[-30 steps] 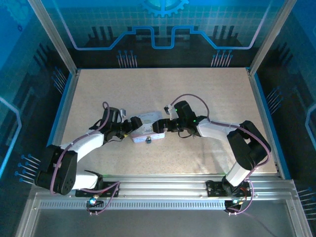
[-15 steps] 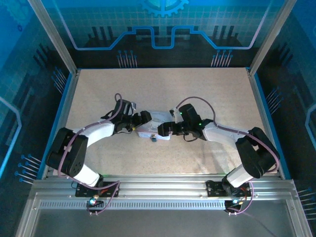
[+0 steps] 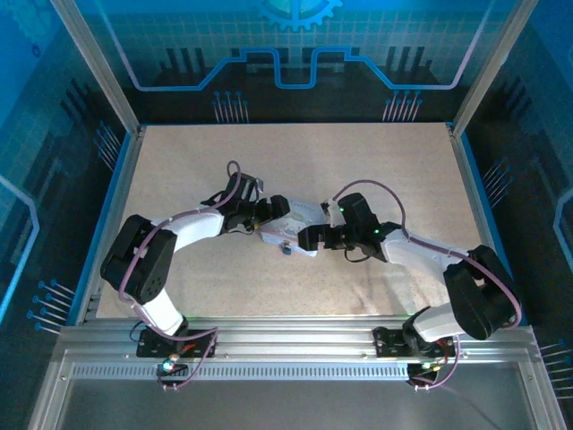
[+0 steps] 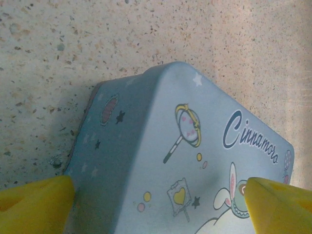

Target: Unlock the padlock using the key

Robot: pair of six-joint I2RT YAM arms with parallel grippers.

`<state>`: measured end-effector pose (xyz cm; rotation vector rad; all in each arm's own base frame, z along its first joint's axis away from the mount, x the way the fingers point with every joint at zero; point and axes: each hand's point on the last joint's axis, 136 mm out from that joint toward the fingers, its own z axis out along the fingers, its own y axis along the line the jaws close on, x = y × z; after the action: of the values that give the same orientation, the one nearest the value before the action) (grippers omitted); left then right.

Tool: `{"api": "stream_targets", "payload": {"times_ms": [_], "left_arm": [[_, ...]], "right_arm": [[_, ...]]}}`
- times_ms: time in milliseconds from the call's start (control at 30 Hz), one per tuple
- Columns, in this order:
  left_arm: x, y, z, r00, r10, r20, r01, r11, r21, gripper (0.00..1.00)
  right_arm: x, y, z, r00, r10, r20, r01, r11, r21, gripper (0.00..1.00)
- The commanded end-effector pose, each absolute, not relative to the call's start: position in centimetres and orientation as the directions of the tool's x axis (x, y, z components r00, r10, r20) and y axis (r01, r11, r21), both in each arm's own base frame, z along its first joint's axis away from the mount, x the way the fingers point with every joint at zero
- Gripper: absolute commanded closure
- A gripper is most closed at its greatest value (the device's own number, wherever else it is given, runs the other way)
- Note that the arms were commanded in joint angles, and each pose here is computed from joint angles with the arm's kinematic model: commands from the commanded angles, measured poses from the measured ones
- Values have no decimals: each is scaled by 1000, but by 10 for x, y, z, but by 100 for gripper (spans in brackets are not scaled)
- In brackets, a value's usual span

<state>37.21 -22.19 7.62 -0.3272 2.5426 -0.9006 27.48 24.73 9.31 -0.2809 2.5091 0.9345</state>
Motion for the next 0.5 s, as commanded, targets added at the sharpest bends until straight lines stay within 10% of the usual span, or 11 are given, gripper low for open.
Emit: {"api": "stream_targets", "payload": {"times_ms": [0,467], "left_arm": [[382,-220,92,-860,-347,-374,-50,787,-616,6],[348,-178,138,-775,-371,-512,-29,829,-558,2]], "right_arm": [[273,235,92,-879,-33,-476,-326,771,548,0],[270,160,94,-874,55,-484,-199,866,458,0]]}}
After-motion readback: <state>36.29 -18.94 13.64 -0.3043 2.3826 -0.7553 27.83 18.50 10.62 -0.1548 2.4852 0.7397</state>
